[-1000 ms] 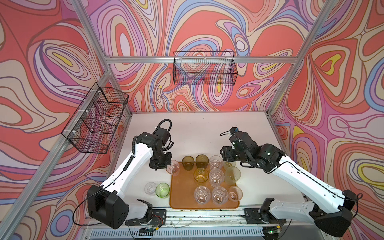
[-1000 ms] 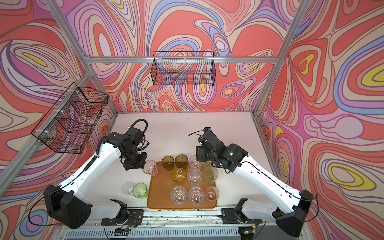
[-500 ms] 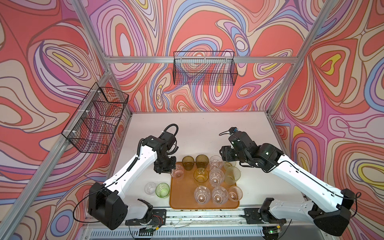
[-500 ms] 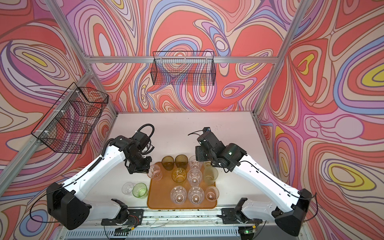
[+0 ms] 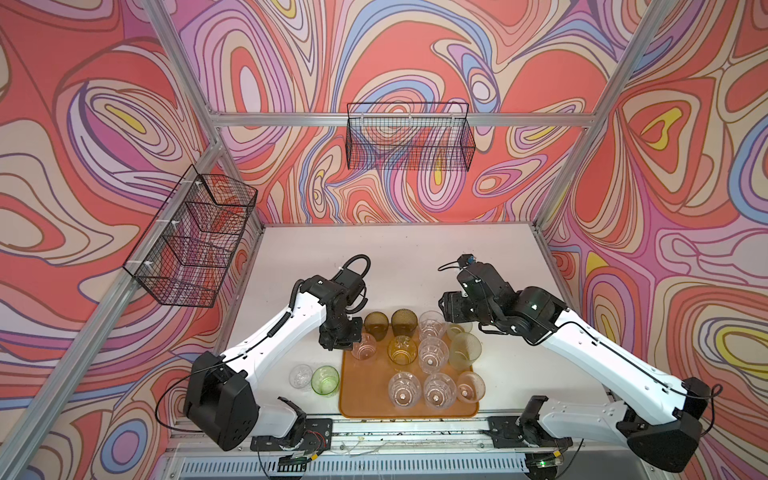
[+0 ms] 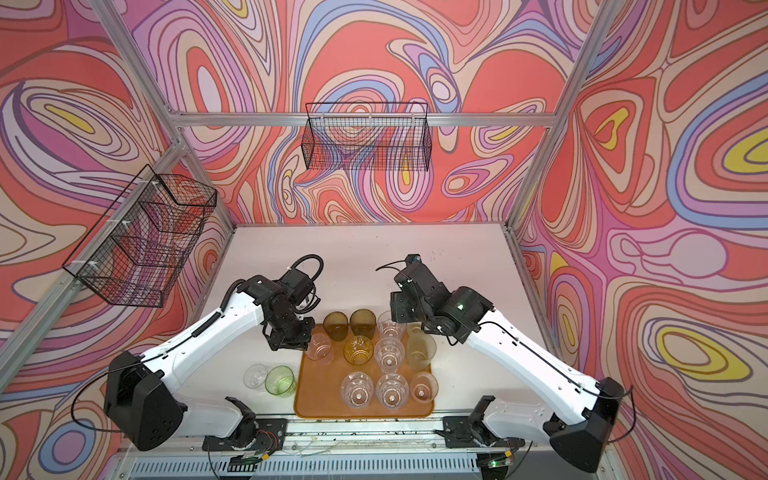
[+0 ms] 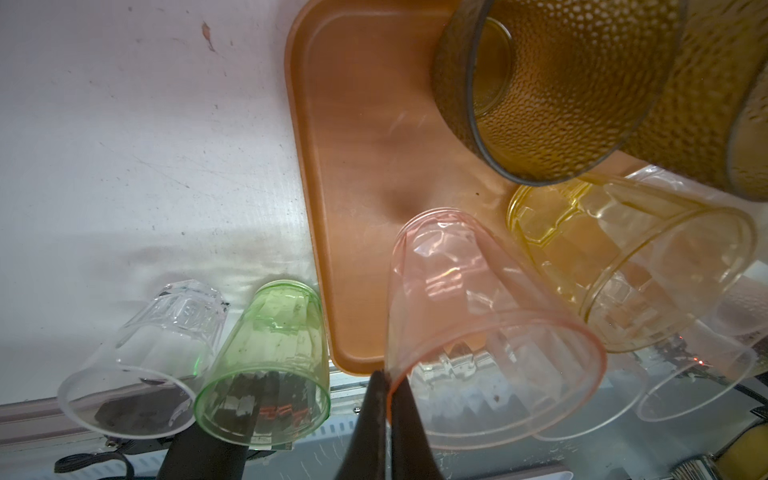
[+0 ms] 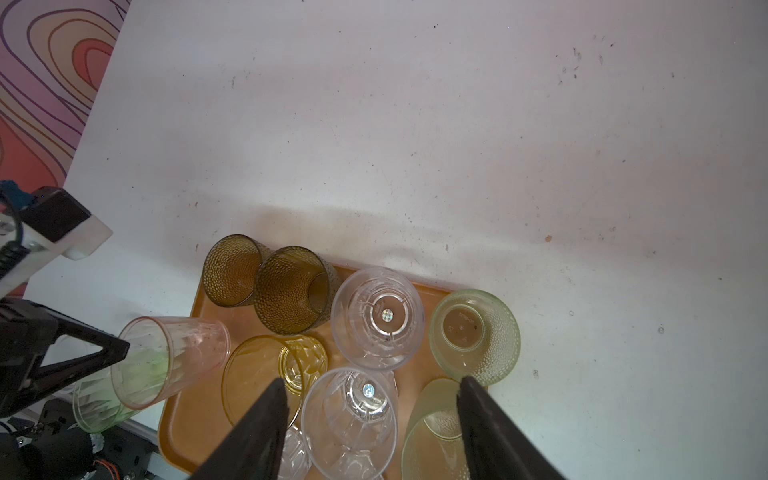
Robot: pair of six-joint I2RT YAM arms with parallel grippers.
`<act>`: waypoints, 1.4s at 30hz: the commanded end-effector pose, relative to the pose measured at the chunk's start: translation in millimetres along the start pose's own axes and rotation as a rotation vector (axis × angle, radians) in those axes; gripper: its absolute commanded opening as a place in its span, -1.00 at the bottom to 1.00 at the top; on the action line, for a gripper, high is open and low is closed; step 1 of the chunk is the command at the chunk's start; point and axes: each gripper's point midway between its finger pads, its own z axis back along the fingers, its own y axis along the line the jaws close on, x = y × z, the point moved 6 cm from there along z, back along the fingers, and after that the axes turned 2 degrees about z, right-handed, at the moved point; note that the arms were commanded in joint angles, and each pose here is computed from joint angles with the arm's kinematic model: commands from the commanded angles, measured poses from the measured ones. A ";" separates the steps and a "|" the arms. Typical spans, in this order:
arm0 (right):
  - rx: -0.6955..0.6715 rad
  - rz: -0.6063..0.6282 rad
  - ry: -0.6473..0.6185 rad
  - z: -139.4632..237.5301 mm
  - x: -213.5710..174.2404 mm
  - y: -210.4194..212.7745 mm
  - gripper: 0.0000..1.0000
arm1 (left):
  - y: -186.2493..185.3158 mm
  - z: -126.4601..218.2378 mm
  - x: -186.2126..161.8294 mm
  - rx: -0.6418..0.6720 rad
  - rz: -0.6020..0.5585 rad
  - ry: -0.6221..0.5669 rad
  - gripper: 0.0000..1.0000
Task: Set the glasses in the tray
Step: 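Lift the pink glass with the left gripper and carry it over the tray, then lower the pink glass onto the tray and open the left gripper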
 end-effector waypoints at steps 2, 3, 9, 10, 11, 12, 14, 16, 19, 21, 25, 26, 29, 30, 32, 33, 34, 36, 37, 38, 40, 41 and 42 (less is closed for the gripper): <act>0.009 -0.003 -0.022 3.9 5.1 1.0 0.34 | -1.4 -12.4 0.1 0.020 0.020 0.031 -1.00; 0.010 -0.004 -0.024 4.5 5.4 0.8 0.34 | -2.0 -13.9 0.4 0.022 0.017 0.035 -1.00; 0.007 -0.004 -0.025 5.2 4.5 -0.3 0.34 | -6.3 -22.3 2.3 0.011 0.017 0.048 -1.00; 0.008 -0.003 -0.025 5.2 4.6 0.1 0.34 | -7.4 -23.6 2.2 0.016 0.012 0.049 -1.00; 0.007 -0.004 -0.025 5.3 4.5 -0.4 0.34 | -7.5 -24.8 2.2 0.019 0.012 0.052 -1.00; 0.007 -0.004 -0.025 5.3 4.7 -0.3 0.33 | -7.9 -25.9 2.4 0.021 0.014 0.053 -1.00; 0.008 -0.004 -0.025 4.8 4.4 0.0 0.34 | -8.8 -28.4 2.1 0.018 0.019 0.058 -1.00; 0.009 -0.003 -0.025 5.3 4.2 -0.2 0.34 | -9.5 -30.5 1.9 0.017 0.020 0.060 -1.00; 0.006 -0.003 -0.021 3.9 3.0 -0.7 0.34 | -9.8 -32.9 2.3 0.019 0.022 0.061 -1.00; 0.005 -0.002 -0.021 4.1 2.9 -0.8 0.34 | -9.8 -34.3 2.6 0.023 0.020 0.063 -1.00; 0.005 -0.003 -0.023 4.1 2.7 -1.1 0.34 | -11.1 -36.7 2.9 0.032 0.017 0.068 -1.00; 0.005 -0.002 -0.024 4.0 2.7 -1.1 0.34 | -11.2 -37.0 2.9 0.035 0.018 0.068 -1.00; 0.005 -0.003 -0.021 3.3 1.8 -1.3 0.34 | -11.1 -38.6 2.2 0.047 0.019 0.069 -1.00; 0.005 -0.002 -0.020 2.4 1.4 -1.2 0.34 | -11.1 -39.1 2.5 0.049 0.020 0.069 -1.00; 0.006 -0.001 -0.017 1.9 1.1 -1.1 0.34 | -12.0 -39.6 2.2 0.045 0.017 0.067 -1.00; 0.005 -0.002 -0.016 1.9 1.1 -1.4 0.34 | -11.9 -40.0 2.3 0.046 0.018 0.067 -1.00; 0.005 0.000 -0.016 1.9 0.8 -1.1 0.33 | -12.2 -40.4 2.2 0.048 0.017 0.069 -1.00; 0.005 -0.002 -0.018 2.7 0.6 -1.7 0.33 | -13.1 -41.6 2.2 0.049 0.016 0.069 -1.00; 0.007 -0.001 -0.019 2.8 0.5 -1.5 0.33 | -13.2 -42.2 2.0 0.051 0.015 0.069 -1.00; 0.008 -0.002 -0.019 2.8 0.6 -1.4 0.34 | -14.2 -42.7 1.7 0.050 0.013 0.069 -1.00; 0.008 -0.002 -0.019 2.9 0.5 -1.5 0.34 | -15.6 -44.0 1.1 0.053 0.010 0.073 -0.99; 0.007 -0.003 -0.017 2.2 0.1 -1.8 0.34 | -15.7 -44.8 0.9 0.058 0.010 0.076 -0.98; 0.009 -0.001 -0.013 1.9 -0.4 -1.3 0.34 | -16.0 -45.2 0.5 0.063 0.008 0.076 -0.98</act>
